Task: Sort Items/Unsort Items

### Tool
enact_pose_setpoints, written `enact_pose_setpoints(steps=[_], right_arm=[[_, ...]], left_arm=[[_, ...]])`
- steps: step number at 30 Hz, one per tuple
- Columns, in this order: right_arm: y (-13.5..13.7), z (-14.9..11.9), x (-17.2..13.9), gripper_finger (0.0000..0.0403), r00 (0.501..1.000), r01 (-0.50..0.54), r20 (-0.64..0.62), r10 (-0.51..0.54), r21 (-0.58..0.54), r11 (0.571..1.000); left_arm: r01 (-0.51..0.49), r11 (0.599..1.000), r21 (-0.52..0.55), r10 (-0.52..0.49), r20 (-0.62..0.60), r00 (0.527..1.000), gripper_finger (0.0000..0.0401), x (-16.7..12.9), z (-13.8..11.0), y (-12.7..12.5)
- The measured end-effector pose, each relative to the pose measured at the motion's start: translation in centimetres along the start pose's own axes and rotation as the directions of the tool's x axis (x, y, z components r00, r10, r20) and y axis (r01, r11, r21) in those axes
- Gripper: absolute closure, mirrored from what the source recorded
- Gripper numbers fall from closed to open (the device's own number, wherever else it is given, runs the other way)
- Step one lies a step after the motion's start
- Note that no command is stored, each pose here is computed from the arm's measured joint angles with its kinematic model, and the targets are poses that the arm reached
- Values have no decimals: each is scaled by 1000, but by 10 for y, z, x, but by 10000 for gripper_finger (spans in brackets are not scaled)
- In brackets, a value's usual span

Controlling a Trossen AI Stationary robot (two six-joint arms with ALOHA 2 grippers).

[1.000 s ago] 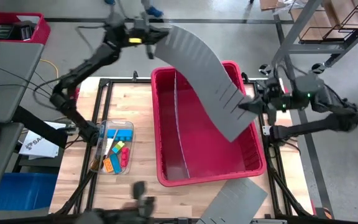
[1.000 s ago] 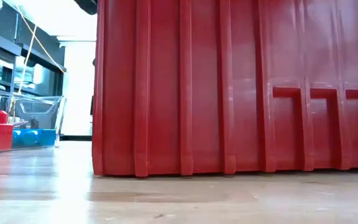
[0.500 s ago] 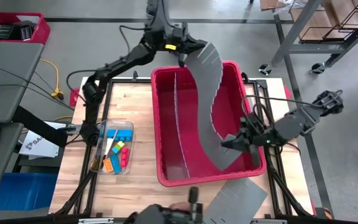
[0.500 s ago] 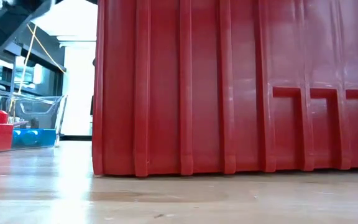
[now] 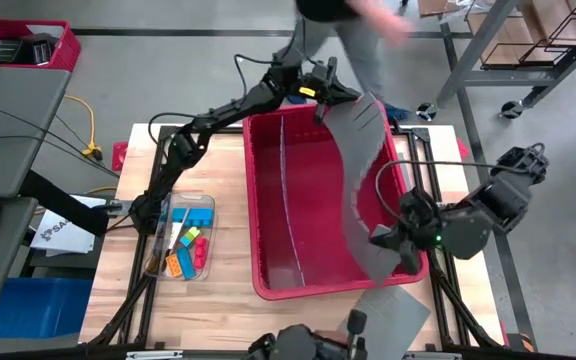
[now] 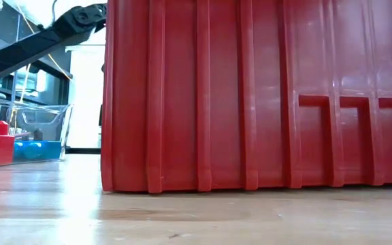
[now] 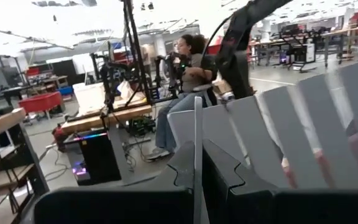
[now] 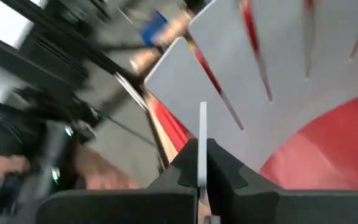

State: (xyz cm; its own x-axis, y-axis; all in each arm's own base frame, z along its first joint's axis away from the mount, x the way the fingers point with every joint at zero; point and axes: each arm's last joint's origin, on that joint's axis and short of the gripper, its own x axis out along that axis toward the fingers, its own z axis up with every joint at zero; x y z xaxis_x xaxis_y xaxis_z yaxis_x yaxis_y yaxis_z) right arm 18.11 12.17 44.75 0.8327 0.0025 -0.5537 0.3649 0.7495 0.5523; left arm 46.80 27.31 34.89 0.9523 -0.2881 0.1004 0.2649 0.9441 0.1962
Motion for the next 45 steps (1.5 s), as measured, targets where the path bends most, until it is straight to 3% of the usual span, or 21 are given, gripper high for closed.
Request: enact_pose_setpoints(steps=[4,10,18,21,29,38,45], right_arm=[[0,1,-14,403,983,94,-158,-92,5,996],[7,5,-34,402,948,169,-275,-158,17,985],[25,5,-31,402,960,132,-253,-121,29,991],[28,3,-27,402,960,136,-252,-125,24,990],[27,6,-26,402,970,143,-205,-132,39,989],[25,10,-24,402,978,166,-127,-163,16,986],[17,18,-10,403,968,245,-62,-244,3,969]], left_arm=[[-25,1000,9,25,5,1000,400,1,-9,4],[-48,997,57,48,4,999,400,-8,-7,12],[-42,997,69,42,1,999,400,-13,-8,15],[-41,991,128,41,7,999,400,-5,-9,10],[-56,989,138,47,63,997,400,11,-23,3],[-120,991,53,110,153,982,398,17,-40,5],[-169,979,111,155,125,980,397,13,-41,9]])
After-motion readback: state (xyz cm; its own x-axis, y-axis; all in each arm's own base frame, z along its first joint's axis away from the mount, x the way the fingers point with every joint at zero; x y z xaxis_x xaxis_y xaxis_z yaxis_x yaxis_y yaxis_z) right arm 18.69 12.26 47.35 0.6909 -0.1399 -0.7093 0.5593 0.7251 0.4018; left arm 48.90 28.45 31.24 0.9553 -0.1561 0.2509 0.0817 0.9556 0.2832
